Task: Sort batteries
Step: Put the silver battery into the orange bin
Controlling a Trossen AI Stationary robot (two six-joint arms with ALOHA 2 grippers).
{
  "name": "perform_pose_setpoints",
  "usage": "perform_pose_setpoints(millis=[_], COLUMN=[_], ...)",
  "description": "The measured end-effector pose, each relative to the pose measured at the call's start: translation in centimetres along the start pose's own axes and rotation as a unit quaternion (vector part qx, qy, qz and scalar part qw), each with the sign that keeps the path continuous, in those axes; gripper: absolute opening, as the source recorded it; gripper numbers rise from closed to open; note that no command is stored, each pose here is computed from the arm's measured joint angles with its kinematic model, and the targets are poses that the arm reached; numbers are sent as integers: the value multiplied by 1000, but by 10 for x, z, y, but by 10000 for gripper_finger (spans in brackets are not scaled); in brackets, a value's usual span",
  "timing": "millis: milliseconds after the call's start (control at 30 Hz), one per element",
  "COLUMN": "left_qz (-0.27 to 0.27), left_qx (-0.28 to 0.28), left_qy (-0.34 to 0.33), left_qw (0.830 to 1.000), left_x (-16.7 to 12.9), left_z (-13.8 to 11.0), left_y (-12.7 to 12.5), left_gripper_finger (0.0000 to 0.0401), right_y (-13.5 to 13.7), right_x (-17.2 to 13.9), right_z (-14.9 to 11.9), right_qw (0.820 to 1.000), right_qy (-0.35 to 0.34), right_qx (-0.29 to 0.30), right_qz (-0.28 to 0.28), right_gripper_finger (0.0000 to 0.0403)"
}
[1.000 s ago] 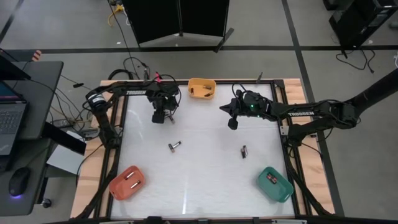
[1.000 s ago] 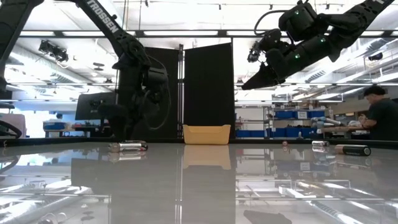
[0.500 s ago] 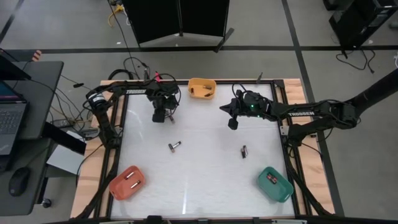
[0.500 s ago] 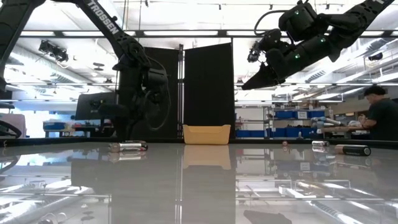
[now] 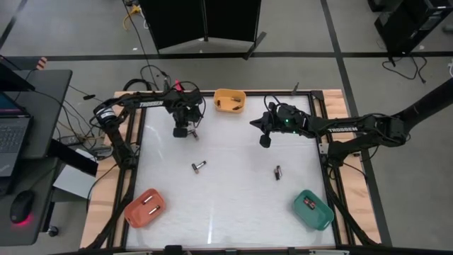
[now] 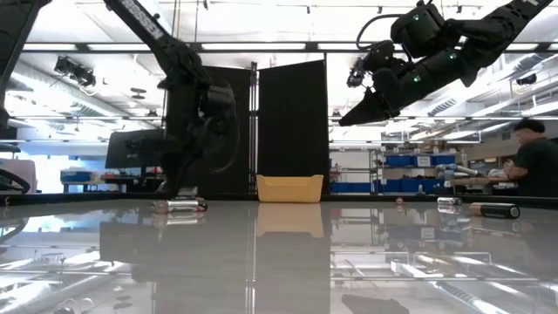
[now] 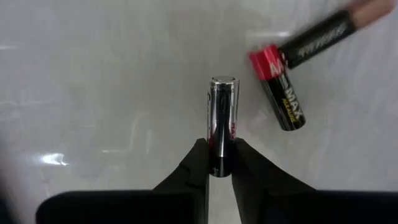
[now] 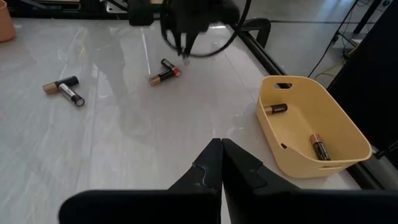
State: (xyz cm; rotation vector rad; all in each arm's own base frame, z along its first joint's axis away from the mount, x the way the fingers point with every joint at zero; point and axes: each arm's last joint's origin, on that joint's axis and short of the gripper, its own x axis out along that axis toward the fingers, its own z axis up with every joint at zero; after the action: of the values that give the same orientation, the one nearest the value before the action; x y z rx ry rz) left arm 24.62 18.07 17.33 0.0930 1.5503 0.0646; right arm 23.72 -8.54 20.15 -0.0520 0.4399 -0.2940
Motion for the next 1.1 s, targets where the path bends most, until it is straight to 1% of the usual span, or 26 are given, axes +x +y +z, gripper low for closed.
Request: perform_pose_setpoints(millis=[133,233,433,533,667,767,933,1100], left_qz=[-7,-9,-43,-44,-52,-61,-81,-100], left_qx=[-25,-52,-99,-112,-129,-151,-181,-225], left_qy=[-2,-23,-45,-60,-71,-77,-60,-46], left_qw=[1000,998,993,991,988,984,978,968], left_x=[-18,-38,-67,-84,-105,-118,-135,-140], left_z=[-3,-4,-9,-9,-11,-14,-28,-50], left_y=[-2,-5,-33,-54,-87,-114,-161,-206], left_gripper_finger=[47,47,47,47,47,47,47,47], right_y=[0,0,0,0,0,0,0,0], right_x=[0,0,0,0,0,0,0,0], right_z=[0,0,0,0,0,0,-1,0], right_qw=[1000,1000,1000,1000,1000,1000,1000,1000], right_qy=[0,0,0,0,0,0,3,3], right_qx=[1,1,4,4,6,5,5,9], right_qz=[0,0,0,0,0,0,1,1], right_gripper_finger=[13,13,13,13,13,13,13,13])
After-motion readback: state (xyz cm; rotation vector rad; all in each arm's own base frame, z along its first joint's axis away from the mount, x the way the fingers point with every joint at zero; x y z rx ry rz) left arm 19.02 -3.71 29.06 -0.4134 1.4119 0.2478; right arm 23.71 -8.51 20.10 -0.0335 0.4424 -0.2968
